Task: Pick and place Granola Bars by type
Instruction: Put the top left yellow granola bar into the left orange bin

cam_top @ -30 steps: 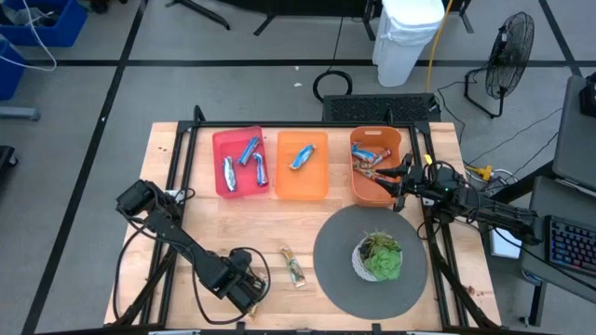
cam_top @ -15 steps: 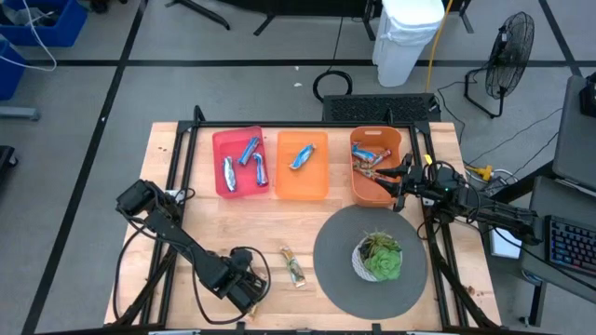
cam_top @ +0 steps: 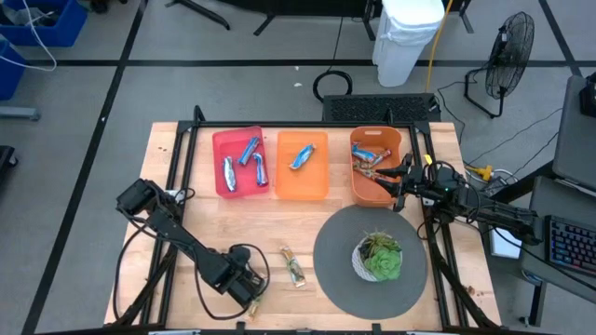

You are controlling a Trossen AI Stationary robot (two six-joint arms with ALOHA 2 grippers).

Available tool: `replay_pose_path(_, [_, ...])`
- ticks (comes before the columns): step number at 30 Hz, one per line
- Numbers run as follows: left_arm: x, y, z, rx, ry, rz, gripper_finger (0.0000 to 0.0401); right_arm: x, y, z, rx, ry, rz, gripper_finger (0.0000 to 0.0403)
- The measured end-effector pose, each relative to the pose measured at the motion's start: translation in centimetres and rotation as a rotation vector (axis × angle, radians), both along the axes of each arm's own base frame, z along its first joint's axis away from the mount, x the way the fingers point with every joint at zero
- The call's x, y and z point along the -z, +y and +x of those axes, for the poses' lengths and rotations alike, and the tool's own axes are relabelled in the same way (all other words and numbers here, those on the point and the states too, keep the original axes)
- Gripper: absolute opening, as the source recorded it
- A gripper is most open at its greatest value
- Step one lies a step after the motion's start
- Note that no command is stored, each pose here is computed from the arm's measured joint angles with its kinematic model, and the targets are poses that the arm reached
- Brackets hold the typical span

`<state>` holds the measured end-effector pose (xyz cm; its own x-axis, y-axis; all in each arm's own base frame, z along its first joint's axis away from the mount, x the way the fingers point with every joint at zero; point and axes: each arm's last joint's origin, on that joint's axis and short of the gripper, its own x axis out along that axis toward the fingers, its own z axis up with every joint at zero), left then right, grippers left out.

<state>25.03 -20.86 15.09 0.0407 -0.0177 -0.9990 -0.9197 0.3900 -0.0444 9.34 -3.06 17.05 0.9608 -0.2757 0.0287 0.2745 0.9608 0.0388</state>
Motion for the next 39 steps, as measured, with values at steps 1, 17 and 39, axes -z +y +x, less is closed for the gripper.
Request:
replay_pose_path(1, [0.0,0.0,0.0,0.013,0.000,0.004,0.0145,0.0,0.0,0.0,0.000,0.000,0.000,0.0128])
replay_pose_path(17, [-0.1,1.5,-1.2,0.093,0.096,0.210,0.0006,0.0,0.0,0.0,0.000,0.000,0.000,0.0128])
replay_pose_path(39, [-3.8,7.1,-2.2,0.181,-0.241,0.957,0.0001,0.0,0.0,0.0,0.000,0.000,0.000,0.0128])
